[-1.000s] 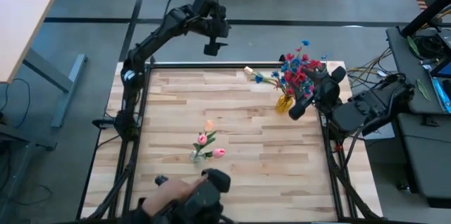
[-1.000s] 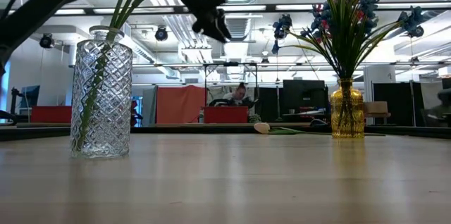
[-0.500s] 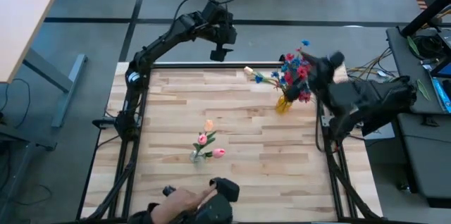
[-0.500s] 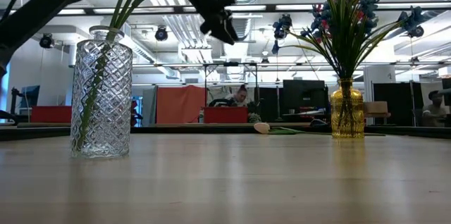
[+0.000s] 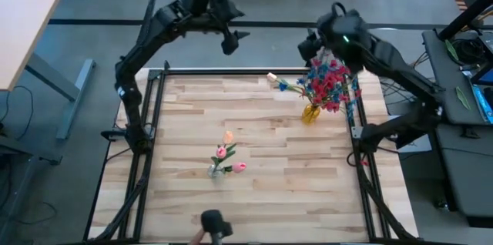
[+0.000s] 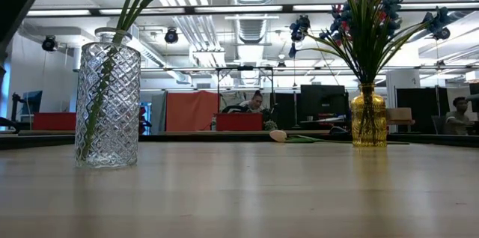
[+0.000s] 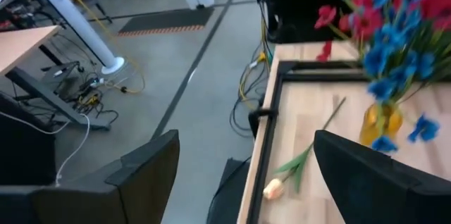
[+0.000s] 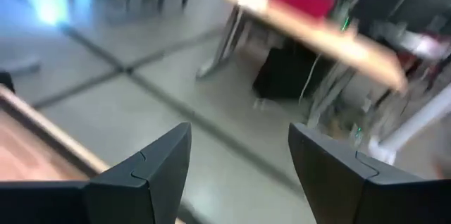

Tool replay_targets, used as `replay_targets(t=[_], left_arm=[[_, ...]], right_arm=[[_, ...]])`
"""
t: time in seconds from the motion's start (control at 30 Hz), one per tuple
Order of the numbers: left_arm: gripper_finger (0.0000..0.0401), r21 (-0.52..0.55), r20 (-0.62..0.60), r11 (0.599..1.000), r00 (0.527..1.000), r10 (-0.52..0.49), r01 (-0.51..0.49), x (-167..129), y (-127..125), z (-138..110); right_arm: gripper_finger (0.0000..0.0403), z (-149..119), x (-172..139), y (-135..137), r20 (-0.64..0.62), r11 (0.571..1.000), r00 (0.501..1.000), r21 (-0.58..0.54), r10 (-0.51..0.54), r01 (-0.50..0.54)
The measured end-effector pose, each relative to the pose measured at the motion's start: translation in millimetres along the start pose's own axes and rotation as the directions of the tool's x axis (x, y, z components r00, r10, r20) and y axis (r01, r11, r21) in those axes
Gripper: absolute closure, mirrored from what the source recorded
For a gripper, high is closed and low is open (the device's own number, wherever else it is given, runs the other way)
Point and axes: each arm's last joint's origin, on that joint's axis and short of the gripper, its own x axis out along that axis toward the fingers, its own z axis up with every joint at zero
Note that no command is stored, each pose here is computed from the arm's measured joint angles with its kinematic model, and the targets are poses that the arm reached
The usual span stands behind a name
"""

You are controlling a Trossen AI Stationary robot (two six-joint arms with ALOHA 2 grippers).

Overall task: Sort flowers into vase by color
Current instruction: Put the yellow tulip into the transparent vase

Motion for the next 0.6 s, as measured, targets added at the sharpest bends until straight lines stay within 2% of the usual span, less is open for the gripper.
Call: replay_targets(t=[0.07, 0.13, 0.23, 0.3, 0.5, 0.6], left_arm=[[0.0091, -0.027, 0.017, 1.000, 1.000, 0.007, -0.007, -10.5, -0.6, 3.7], [0.0091, -0.049, 0.029, 0.999, 0.999, 0.012, -0.011, -19.6, -1.2, 6.4], [0.0091, -0.075, 0.027, 0.997, 1.000, 0.010, -0.008, -30.5, -2.7, 7.8], [0.0091, -0.092, 0.007, 0.996, 1.000, 0.002, -0.001, -32.5, -3.8, 6.2], [0.0091, -0.114, -0.030, 0.993, 0.999, -0.015, 0.011, -32.6, -5.4, 2.5], [0.0091, -0.116, -0.040, 0.993, 0.999, -0.018, 0.014, -31.4, -5.7, 1.3]], right_arm=[[0.0172, -5.8, 23.0, -13.5, -0.098, 1.000, 0.995, 0.030, 0.009, -0.006], [0.0172, -12.0, 40.7, -27.6, -0.199, 0.998, 0.980, 0.057, -0.020, 0.032], [0.0172, -20.0, 58.0, -49.8, -0.334, 0.990, 0.939, 0.075, -0.086, 0.117], [0.0172, -24.8, 66.4, -63.9, -0.414, 0.985, 0.907, 0.106, -0.081, 0.137], [0.0172, -51.4, 91.3, -103.9, -0.644, 0.958, 0.765, 0.209, -0.016, 0.195], [0.0172, -73.0, 108.1, -118.7, -0.728, 0.940, 0.683, 0.276, 0.066, 0.203]])
